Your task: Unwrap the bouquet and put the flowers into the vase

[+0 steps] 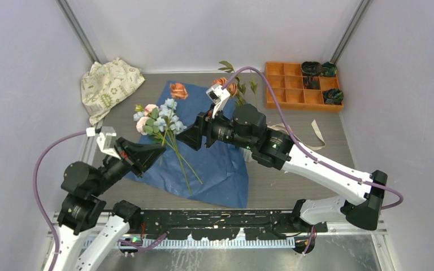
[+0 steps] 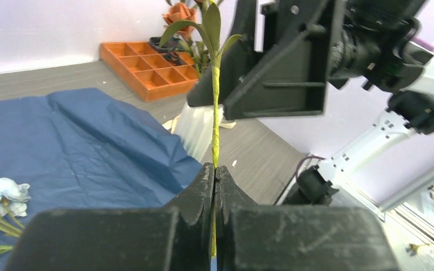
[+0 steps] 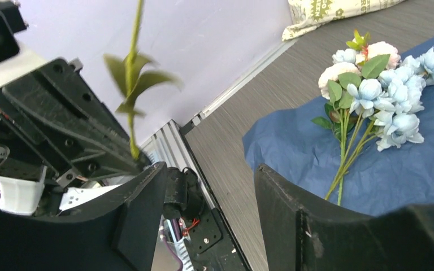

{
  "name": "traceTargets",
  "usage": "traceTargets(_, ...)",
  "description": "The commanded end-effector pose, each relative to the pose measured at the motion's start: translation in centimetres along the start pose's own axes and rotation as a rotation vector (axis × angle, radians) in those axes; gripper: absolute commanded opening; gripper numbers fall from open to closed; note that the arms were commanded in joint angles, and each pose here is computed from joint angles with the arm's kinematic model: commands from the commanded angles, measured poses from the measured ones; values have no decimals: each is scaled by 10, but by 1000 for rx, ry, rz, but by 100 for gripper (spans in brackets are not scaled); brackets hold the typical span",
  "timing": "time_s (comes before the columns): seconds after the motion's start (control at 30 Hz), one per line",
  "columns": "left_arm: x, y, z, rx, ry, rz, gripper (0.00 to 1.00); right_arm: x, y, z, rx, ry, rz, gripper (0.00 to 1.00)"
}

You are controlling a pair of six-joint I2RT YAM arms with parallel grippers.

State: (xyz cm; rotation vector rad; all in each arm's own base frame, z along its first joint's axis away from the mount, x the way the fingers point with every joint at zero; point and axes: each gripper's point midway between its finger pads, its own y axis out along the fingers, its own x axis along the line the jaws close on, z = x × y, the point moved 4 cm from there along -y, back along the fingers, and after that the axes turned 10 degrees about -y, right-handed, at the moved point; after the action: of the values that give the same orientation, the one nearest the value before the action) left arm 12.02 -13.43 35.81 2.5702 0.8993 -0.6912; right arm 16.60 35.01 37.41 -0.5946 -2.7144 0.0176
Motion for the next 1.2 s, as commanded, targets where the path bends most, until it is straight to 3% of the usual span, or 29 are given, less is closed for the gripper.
traceTargets(0.0, -13, -19, 15, 49, -20, 71, 1, 16, -3, -48, -162, -20, -37, 63)
traceTargets(0.5, -7, -24, 35, 80, -63, 81, 1, 33, -2, -68, -188, -37, -79, 59)
traceTargets(0.63, -7, -23, 35, 80, -62, 85, 1, 32, 4, -63, -170, -35, -76, 54)
traceTargets(0.9, -11, -24, 33, 85, -64, 97, 1, 25, 12, -56, -163, -43, -52, 40)
traceTargets(1.17, -9, -22, 38, 103, -81, 100, 2, 25, 15, -63, -181, -62, -39, 12)
